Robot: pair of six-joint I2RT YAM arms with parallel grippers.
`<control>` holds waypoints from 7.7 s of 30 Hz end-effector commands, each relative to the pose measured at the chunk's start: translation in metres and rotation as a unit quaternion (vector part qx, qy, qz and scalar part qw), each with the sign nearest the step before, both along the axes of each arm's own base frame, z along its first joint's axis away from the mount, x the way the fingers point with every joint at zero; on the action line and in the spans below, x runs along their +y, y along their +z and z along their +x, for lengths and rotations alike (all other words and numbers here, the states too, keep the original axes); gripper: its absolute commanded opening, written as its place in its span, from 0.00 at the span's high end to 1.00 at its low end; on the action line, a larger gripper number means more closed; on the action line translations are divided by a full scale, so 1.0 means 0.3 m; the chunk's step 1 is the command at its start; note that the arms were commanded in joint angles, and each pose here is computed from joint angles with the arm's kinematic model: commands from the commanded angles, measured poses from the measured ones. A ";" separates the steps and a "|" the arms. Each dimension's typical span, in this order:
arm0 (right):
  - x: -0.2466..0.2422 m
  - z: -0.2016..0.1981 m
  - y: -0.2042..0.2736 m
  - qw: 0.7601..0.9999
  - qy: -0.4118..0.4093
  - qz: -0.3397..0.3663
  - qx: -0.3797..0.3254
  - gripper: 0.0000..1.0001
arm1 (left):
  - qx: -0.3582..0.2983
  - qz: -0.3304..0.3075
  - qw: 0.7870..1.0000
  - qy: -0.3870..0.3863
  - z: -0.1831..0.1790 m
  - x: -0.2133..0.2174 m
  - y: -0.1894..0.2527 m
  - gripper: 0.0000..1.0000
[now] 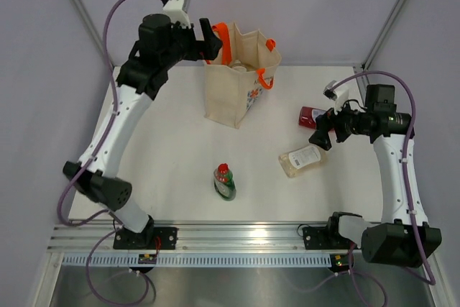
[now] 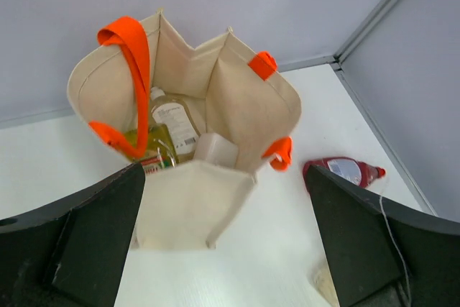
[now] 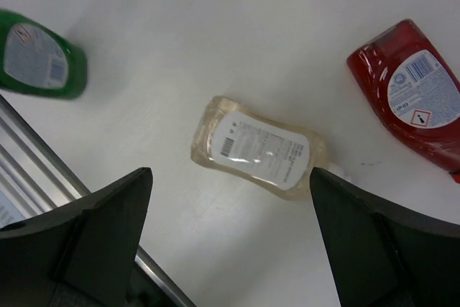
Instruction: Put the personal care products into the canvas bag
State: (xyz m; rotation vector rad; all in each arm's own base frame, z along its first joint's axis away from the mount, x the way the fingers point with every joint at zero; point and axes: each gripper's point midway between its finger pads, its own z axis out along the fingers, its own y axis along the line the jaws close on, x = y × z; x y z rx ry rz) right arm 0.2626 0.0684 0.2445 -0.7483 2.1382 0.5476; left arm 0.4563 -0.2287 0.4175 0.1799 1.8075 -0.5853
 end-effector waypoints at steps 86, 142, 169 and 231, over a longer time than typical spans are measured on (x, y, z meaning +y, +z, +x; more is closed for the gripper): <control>-0.137 0.418 -0.629 0.943 -0.097 -0.318 0.008 0.90 | 0.176 -0.213 0.961 -0.007 -0.961 0.265 -0.701 0.01; 0.388 0.654 0.537 0.941 -0.127 0.312 -0.005 1.00 | 0.157 -0.214 0.964 -0.032 -0.914 0.226 -0.669 0.01; 0.766 0.997 0.632 0.923 -0.056 0.239 -0.295 0.01 | 0.142 -0.156 0.974 -0.077 -0.941 0.215 -0.639 0.01; 0.197 -0.209 -0.013 0.971 0.098 0.180 -0.119 0.01 | 0.100 0.113 0.953 0.263 -0.796 -0.127 -1.058 0.75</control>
